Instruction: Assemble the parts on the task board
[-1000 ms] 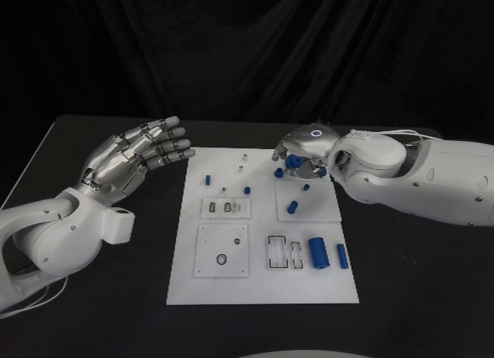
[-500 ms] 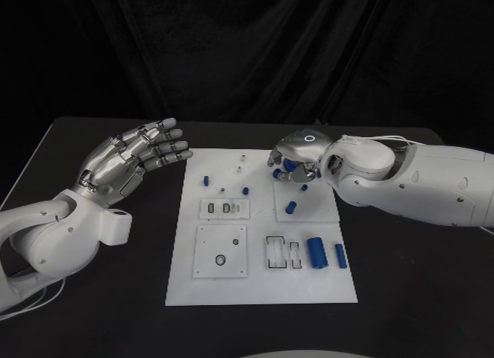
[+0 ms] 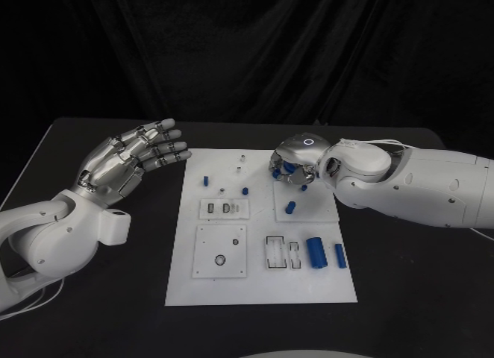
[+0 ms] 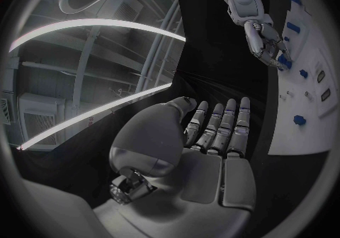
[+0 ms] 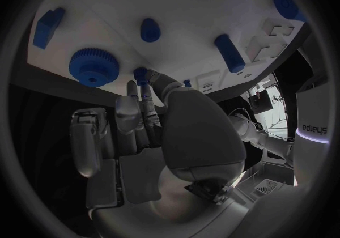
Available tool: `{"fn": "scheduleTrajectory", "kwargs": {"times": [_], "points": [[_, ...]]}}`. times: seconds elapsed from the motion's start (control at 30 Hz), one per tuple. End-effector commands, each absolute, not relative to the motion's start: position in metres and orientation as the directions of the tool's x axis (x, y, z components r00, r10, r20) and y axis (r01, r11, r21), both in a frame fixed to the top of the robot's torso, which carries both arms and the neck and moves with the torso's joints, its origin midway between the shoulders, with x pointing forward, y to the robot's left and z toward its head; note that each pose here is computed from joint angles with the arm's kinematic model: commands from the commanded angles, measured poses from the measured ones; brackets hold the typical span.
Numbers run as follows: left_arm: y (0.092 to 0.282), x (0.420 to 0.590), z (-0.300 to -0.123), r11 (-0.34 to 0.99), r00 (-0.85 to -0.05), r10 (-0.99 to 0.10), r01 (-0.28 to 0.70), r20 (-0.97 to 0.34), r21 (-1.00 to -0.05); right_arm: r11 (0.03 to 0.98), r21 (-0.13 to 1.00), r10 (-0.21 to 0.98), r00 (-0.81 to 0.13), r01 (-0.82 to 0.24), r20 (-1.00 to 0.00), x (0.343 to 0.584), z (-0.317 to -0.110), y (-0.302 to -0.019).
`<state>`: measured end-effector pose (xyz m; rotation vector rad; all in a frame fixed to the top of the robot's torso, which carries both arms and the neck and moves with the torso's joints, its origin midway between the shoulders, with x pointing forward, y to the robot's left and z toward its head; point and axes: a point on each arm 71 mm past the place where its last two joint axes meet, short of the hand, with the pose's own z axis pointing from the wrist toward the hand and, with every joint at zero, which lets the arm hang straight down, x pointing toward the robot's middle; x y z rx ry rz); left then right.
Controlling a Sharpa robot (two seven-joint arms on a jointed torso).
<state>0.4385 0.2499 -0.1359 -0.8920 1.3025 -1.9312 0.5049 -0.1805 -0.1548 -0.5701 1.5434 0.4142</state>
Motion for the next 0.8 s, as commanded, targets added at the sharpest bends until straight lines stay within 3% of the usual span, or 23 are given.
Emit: {"fn": "scheduleTrajectory", "kwargs": {"times": [0.03, 0.5, 0.8], "points": [[0.254, 0.436, -0.122, -0.422, -0.579, -0.792, 0.288, 0.195, -0.860, 0.802, -0.065, -0.072, 0.013, -0.594, -0.997, 0.505, -0.156, -0.179], [0.255, 0.438, -0.123, -0.422, -0.578, -0.791, 0.282, 0.199, -0.862, 0.785, -0.025, 0.038, 0.088, -0.619, -0.995, 0.506, -0.151, -0.179], [0.255, 0.438, -0.123, -0.421, -0.577, -0.792, 0.278, 0.201, -0.863, 0.768, 0.012, 0.111, 0.114, -0.641, -0.987, 0.512, -0.121, -0.161]]}}
